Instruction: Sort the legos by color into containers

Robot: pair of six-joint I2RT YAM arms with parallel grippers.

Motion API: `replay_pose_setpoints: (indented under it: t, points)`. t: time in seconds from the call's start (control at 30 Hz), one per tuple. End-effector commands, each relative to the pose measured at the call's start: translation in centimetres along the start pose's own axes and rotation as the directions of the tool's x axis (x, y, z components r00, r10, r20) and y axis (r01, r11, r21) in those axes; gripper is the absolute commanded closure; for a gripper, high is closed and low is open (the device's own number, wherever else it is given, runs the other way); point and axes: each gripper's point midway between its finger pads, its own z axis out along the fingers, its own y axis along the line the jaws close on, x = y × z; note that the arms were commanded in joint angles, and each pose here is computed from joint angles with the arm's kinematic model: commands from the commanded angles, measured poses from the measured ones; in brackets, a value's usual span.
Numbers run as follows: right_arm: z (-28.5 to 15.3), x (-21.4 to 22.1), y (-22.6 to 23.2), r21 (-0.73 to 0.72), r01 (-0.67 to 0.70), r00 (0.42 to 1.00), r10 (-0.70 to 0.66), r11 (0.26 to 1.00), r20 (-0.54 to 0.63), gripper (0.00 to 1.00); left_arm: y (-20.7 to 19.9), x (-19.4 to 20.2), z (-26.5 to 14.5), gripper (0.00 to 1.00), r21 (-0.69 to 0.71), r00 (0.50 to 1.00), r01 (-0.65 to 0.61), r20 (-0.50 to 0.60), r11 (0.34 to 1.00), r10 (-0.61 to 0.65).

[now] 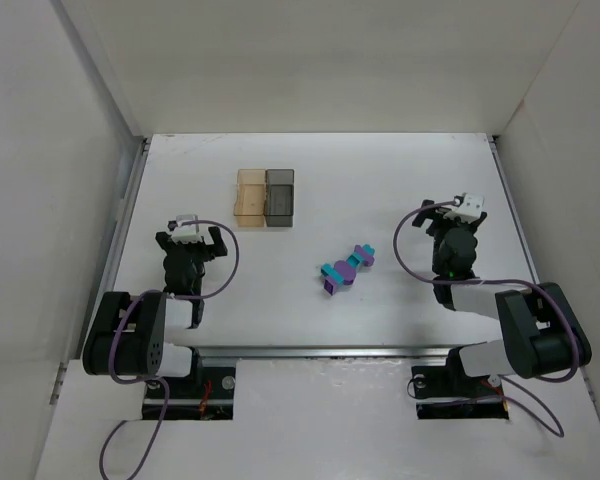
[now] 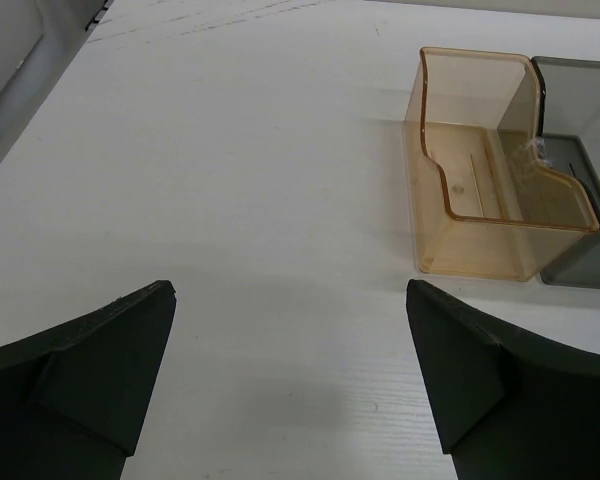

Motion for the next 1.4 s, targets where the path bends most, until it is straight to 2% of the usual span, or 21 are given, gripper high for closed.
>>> replay_pose_setpoints:
  t: [0.0,0.13,0.17,0.2,0.23,0.27,0.3,0.33,0.4,0.43,0.47,0.53,0.63,0.7,0.77,0.8,0.87,0.93,1.03,1.13,1.37]
  points:
    - [0.2,-1.9,0.4,-0.017,-0.043,0.997,0.045,0.999,0.07,0.0,-0.5,-6.0,0.8,0.0,0.016,0.975,0.031,0.219,0.999,-0.034]
    - [0.2,-1.9,-0.5,0.035,-0.047,0.996,0.045,0.998,0.074,0.0,-0.6,-6.0,0.7,0.0,0.014,0.975,0.033,0.219,0.999,-0.035]
    - [1.4,-4.7,-0.4,0.083,-0.079,0.992,0.069,0.993,0.107,0.0,-0.6,-6.4,0.7,0.0,0.016,0.972,0.034,0.232,0.999,-0.037]
    - [1.3,-3.7,-1.2,0.147,-0.038,0.999,0.041,0.988,-0.022,0.0,-1.3,-8.0,0.4,0.0,0.054,0.959,0.003,0.283,0.999,-0.018]
    - [1.8,-5.6,-1.4,0.179,-0.014,0.999,0.019,0.984,-0.029,0.0,-2.3,-10.0,1.1,0.0,0.092,0.955,-0.053,0.297,0.994,0.023]
    - [2.2,-7.5,-1.2,0.178,0.015,1.0,-0.01,0.984,-0.03,0.0,-3.3,-5.8,1.8,0.0,0.166,0.993,-0.112,0.048,0.98,0.105]
    - [2.8,-12.0,-0.5,0.166,0.06,0.998,-0.064,0.984,0.024,0.0,-5.5,-7.3,2.2,0.0,0.28,0.982,-0.188,0.036,0.941,0.185]
    - [2.8,-12.9,-0.4,0.152,0.117,0.993,-0.119,0.981,0.003,0.0,-10.1,-13.1,2.7,0.0,0.46,0.96,-0.278,0.148,0.843,0.236]
    - [3.2,-17.2,1.0,0.098,0.163,0.984,-0.168,0.982,0.051,0.0,-12.6,-13.2,2.2,0.0,0.586,0.924,-0.353,0.094,0.729,0.372]
    - [2.9,-17.5,1.0,0.083,0.198,0.98,-0.2,0.977,0.012,0.0,-14.0,-14.0,2.5,0.0,0.616,0.912,-0.369,0.095,0.696,0.399]
    - [2.6,-18.5,1.7,0.051,0.204,0.979,-0.204,0.978,0.006,0.0,-17.4,-18.8,2.1,0.0,0.626,0.895,-0.429,0.194,0.651,0.403]
    - [1.8,-20.5,2.0,0.011,0.223,0.974,-0.222,0.975,-0.043,0.0,-20.0,-20.1,1.4,0.0,0.632,0.839,-0.518,0.241,0.577,0.488]
    - [0.0,-23.0,2.7,-0.058,0.231,0.972,-0.233,0.971,-0.037,0.0,-25.5,-22.7,-0.4,0.0,0.617,0.685,-0.695,0.413,0.369,0.6]
    - [-1.1,-23.2,1.8,-0.046,0.25,0.966,-0.253,0.967,-0.058,0.0,-28.6,-24.6,-1.5,0.0,0.602,0.664,-0.721,0.461,0.343,0.589]
    - [-2.0,-24.0,0.9,-0.021,0.265,0.962,-0.266,0.964,-0.07,0.0,-29.8,-26.6,-1.5,0.0,0.602,0.771,-0.629,0.401,0.492,0.495]
    - [-2.5,-24.4,0.5,-0.01,0.254,0.964,-0.254,0.967,-0.076,0.0,-30.3,-26.1,-1.4,0.0,0.646,0.864,-0.497,0.302,0.58,0.404]
    - [-3.1,-25.4,0.9,-0.037,0.23,0.969,-0.232,0.973,-0.085,0.0,-32.3,-23.8,-2.2,0.0,0.716,0.898,-0.415,0.223,0.561,0.38]
    - [-3.9,-24.2,2.0,-0.11,0.182,0.967,-0.198,0.977,-0.158,0.0,-36.2,-19.6,-3.0,0.02,0.796,0.894,-0.333,0.098,0.505,0.437]
    - [-5.0,-24.0,2.6,-0.134,0.092,0.969,-0.119,0.987,-0.215,0.0,-38.7,-11.1,-4.3,0.0,0.899,0.792,-0.151,-0.14,0.412,0.595]
    - [-6.4,-23.9,3.1,-0.173,0.033,0.975,-0.07,0.984,-0.21,0.0,-39.5,-5.8,-4.8,0.0,0.906,0.703,-0.009,-0.295,0.422,0.647]
    - [-8.1,-20.7,4.6,-0.266,-0.053,0.973,-0.011,0.963,-0.232,0.0,-40.3,-3.0,-5.9,0.0,0.903,0.67,-0.015,-0.31,0.43,0.675]
